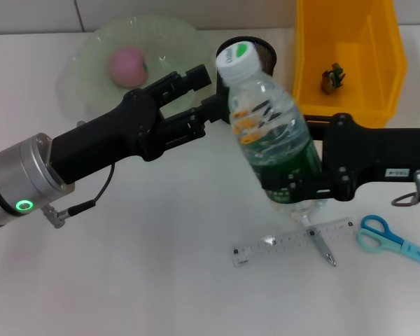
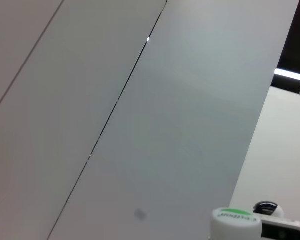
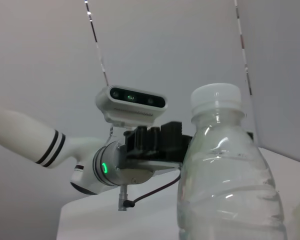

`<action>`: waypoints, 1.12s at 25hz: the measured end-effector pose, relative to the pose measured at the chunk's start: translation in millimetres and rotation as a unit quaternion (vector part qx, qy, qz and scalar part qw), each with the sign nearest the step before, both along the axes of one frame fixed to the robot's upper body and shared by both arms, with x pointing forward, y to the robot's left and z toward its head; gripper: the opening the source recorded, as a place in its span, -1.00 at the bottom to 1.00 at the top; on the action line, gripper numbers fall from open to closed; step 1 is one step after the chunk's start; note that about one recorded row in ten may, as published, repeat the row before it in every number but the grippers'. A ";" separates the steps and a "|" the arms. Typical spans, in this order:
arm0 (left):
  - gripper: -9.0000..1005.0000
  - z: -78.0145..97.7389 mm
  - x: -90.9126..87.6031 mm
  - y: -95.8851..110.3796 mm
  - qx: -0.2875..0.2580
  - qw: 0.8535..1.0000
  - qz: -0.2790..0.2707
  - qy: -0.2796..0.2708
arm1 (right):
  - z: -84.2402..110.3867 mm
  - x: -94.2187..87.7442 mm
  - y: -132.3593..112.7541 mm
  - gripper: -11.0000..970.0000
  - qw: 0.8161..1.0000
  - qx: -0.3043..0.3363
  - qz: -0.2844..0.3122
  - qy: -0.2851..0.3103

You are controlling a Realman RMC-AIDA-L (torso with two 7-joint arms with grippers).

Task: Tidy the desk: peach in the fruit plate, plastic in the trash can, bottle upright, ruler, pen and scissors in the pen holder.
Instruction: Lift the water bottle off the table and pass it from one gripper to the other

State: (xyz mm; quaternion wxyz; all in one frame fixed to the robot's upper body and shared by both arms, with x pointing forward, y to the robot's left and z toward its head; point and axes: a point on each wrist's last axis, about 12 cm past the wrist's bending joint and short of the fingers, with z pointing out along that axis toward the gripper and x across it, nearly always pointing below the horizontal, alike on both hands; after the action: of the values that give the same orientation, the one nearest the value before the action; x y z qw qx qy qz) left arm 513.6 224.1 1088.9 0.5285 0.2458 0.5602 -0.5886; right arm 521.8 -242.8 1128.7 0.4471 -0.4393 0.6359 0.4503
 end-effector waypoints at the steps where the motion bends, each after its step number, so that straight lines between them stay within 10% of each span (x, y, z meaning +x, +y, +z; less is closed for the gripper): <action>1: 0.63 0.4 0.3 -0.9 -0.003 1.000 -0.001 0.001 | -0.9 1.0 2.2 0.59 1.000 0.001 0.003 0.001; 22: 0.59 6.6 7.8 -9.0 -0.026 1.000 -0.009 0.012 | -6.2 14.1 44.9 0.60 0.999 0.000 0.046 0.002; 28: 0.29 7.0 7.2 -7.3 -0.030 0.999 -0.009 0.016 | -5.0 14.9 45.5 0.60 0.999 0.002 0.047 0.001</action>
State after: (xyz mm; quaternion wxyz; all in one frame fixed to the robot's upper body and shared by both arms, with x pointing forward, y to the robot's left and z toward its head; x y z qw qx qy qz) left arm 520.8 216.7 1095.8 0.5212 0.2250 0.5483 -0.6141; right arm 536.7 -197.3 1123.7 0.4260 -0.4673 0.6138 0.4727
